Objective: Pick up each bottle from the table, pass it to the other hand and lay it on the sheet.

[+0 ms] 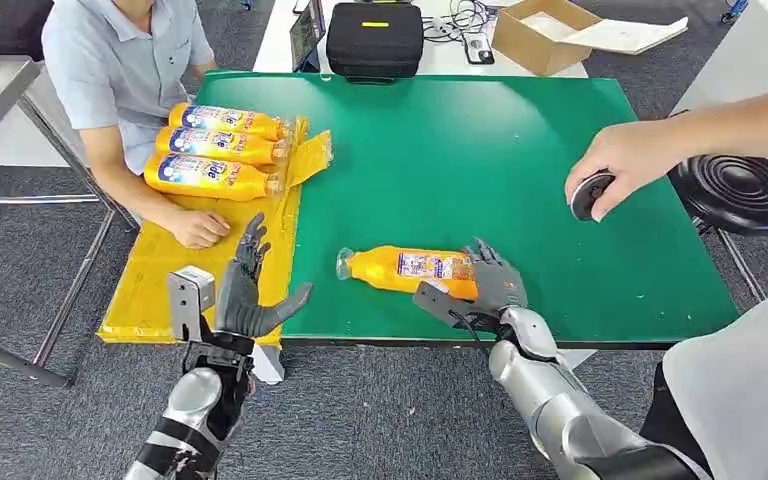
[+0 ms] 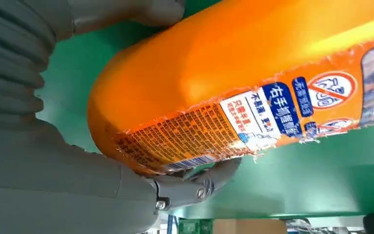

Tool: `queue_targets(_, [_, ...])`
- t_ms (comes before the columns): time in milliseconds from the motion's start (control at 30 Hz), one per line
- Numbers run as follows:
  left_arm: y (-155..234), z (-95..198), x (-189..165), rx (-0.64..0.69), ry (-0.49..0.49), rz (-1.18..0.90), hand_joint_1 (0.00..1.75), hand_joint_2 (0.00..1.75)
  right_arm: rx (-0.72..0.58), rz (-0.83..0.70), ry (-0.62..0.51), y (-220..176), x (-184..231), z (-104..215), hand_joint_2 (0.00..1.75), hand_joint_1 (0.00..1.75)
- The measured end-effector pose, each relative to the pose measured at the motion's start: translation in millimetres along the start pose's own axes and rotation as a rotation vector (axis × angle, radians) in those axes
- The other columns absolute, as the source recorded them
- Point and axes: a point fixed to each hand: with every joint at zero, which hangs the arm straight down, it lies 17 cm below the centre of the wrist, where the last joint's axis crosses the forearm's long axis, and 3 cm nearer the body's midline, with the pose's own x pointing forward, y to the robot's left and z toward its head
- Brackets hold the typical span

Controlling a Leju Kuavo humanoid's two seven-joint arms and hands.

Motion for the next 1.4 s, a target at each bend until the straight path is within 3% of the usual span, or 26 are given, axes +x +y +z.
queue_targets(267, [-1.1,-4.3,-5.5,-0.007,0.020,0.007,0.00,1.75,0.079,0.017,0.041,7.3,-7.6,-2.0,1.75,1.75])
queue_targets(867, [-4.7,-6.8,-10.3,-0.024,0.037,0.017,0.00,1.75,0.113,0.008,0.067,7.6,-14.4,-3.2,1.75,1.75])
queue_targets(1133, [20.5,2.0,-10.6,0.078,0.029,0.123,0.00,1.75,-0.332,-0.457,-0.108,-54.7,19.1,6.8,1.75,1.75])
queue_targets(1300, [59.3,14.0,-15.5,0.225,0.023,0.219,0.00,1.75,-0.614,-0.755,-0.089,-108.2,19.5,19.3,1.75,1.75])
queue_targets(1400, [76.1,20.4,-19.5,0.277,0.028,0.231,0.00,1.75,-0.718,-0.817,-0.111,-134.1,19.2,31.8,1.75,1.75])
